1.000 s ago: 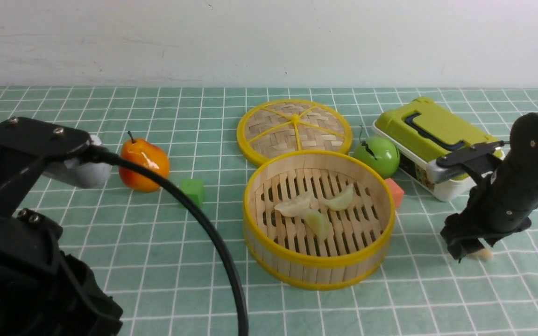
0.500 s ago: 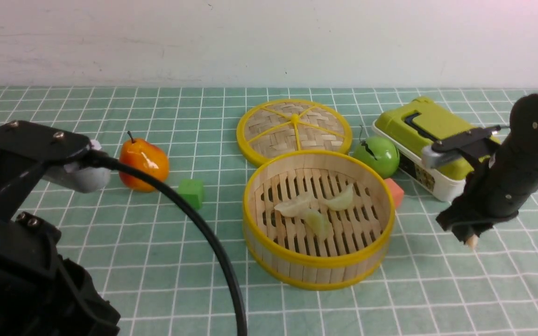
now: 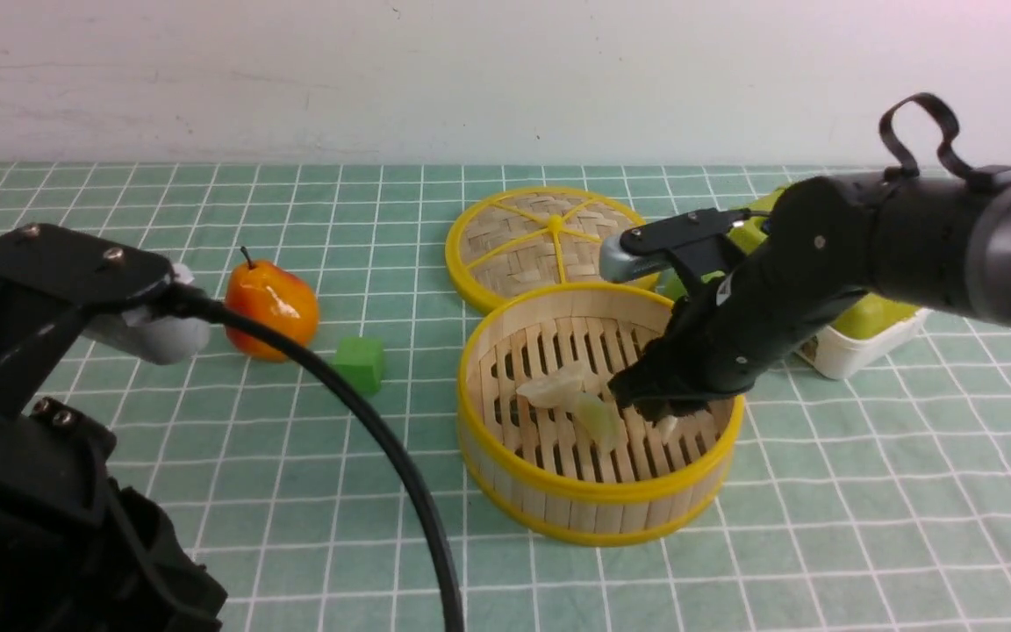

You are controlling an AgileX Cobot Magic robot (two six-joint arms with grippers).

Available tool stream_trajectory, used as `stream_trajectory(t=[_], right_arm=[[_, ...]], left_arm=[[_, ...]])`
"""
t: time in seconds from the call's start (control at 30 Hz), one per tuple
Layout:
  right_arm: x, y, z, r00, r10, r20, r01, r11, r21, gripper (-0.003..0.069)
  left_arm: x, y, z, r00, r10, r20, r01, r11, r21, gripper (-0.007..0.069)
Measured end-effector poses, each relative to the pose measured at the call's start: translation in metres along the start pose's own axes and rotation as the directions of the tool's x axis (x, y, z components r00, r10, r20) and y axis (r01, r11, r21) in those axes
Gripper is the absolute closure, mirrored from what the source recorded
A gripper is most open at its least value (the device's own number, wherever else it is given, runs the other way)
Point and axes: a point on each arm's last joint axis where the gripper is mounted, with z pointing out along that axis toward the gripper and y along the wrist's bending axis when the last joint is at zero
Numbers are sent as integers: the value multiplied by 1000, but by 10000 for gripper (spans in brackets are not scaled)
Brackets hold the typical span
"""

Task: Put the dumplings into the steamer on the table with the blue tablecloth.
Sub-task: 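Place the dumpling in the bamboo steamer basket with the right gripper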

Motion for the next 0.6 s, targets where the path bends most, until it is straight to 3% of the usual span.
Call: stream_trajectory(t=[0.23,0.37,0.5,0.6], right_arm=[[2,-2,6,1000,-7,-18,7,1000,10,282],[0,2,-10,1000,3,-5,-3,1000,-5,256],[-4,9,-57,997,12,78,-10,999,-30,351],[9,15,-100,983,35,178,-26,998,-53,499]], left_arm=[[24,3,-10,997,-9,73,9,1000,10,587],[48,6,-20,985,-27,168,23,999,23,587],[90,12,-29,939,-59,340,44,998,53,587],[115,18,-28,873,-91,479,59,995,82,582]])
